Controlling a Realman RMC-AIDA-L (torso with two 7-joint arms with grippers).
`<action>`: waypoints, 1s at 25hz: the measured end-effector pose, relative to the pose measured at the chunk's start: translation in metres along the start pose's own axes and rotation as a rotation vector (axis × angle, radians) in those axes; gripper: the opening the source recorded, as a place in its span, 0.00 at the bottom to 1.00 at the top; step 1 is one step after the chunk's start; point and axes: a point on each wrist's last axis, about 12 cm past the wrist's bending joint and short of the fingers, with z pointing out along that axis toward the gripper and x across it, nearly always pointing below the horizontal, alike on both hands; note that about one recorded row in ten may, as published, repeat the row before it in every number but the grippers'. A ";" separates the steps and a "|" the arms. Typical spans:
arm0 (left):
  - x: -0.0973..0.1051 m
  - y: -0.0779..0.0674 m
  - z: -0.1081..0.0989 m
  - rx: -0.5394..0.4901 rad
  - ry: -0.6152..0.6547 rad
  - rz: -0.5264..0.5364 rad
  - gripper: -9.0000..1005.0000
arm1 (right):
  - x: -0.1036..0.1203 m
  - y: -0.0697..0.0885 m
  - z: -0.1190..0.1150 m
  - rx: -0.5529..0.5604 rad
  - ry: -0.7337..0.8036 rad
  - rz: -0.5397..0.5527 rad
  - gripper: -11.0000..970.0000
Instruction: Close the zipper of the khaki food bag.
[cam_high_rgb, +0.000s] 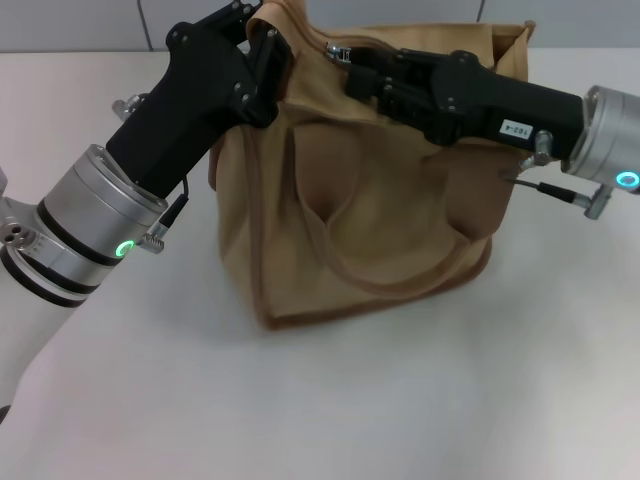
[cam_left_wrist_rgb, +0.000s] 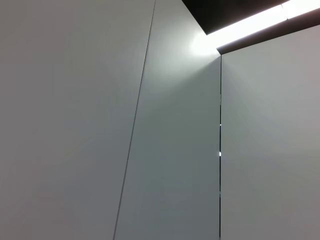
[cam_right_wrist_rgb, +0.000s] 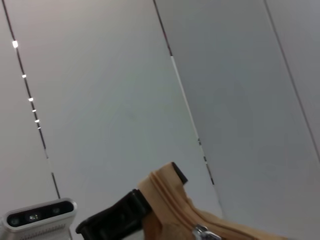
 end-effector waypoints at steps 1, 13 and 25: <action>0.000 0.000 0.000 0.000 0.000 0.000 0.11 | 0.000 0.000 0.000 0.000 0.000 0.000 0.32; 0.001 0.001 0.000 -0.005 0.006 0.001 0.11 | 0.008 -0.003 -0.010 0.060 0.012 0.103 0.32; 0.002 0.000 -0.002 -0.014 0.007 -0.005 0.11 | 0.000 0.004 -0.020 0.019 -0.089 0.064 0.32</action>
